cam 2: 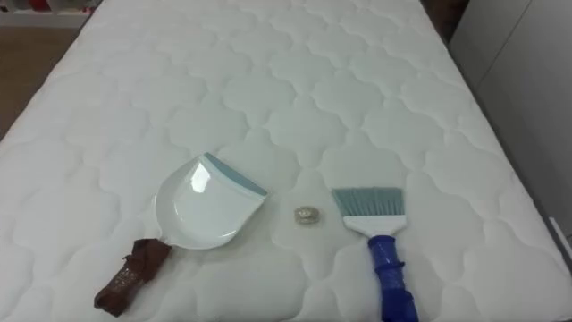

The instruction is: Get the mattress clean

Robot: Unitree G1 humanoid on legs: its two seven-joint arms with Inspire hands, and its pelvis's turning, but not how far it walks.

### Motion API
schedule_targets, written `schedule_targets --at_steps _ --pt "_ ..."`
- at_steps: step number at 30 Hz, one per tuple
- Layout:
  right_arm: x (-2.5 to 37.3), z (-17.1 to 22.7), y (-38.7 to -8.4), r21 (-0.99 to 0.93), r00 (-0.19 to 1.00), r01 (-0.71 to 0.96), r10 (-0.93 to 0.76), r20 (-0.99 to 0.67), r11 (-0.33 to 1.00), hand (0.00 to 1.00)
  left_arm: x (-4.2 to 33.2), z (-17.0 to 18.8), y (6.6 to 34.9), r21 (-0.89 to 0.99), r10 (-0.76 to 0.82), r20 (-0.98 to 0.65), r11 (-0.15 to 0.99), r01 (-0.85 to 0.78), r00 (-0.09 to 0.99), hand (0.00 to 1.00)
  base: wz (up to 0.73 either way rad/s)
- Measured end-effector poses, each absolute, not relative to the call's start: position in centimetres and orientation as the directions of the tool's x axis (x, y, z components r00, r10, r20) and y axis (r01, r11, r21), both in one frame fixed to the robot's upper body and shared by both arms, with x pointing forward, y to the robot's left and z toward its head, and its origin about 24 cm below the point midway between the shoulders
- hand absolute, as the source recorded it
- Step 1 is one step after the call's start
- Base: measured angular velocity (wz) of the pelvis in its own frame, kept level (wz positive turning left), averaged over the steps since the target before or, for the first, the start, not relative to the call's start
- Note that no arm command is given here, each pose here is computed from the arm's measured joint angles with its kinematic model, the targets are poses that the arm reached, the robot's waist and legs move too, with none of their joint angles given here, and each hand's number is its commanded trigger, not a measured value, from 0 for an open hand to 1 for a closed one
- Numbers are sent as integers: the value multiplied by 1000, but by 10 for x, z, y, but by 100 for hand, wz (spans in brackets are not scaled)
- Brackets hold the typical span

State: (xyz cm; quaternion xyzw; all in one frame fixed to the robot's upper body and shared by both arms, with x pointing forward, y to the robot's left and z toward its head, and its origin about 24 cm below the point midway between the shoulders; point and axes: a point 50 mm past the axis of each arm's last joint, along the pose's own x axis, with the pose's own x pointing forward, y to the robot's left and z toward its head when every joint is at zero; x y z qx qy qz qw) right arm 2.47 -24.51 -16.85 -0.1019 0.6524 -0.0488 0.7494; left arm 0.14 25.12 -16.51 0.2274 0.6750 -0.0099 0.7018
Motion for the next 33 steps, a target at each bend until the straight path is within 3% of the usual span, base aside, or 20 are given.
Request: schedule_targets --at_steps 15,21,27,29,33 --pt "33 -167 -245 -218 178 -57 -205 -962 974 0 8 -163 256 378 354 -926 871 315 133 0 0" --pt "32 -167 -246 -220 186 -33 -211 -960 975 0 15 -160 259 456 410 -889 838 299 204 0 0" --pt "36 -166 -247 -227 215 -16 -218 -952 974 0 50 -147 266 620 515 -760 758 204 397 0 11" --pt "37 -165 -249 -228 229 -13 -220 -948 973 0 74 -135 267 679 540 -669 723 127 511 0 15" --pt "41 -164 -251 -233 256 -20 -220 -941 972 0 100 -116 270 736 572 -526 677 0 629 0 0"
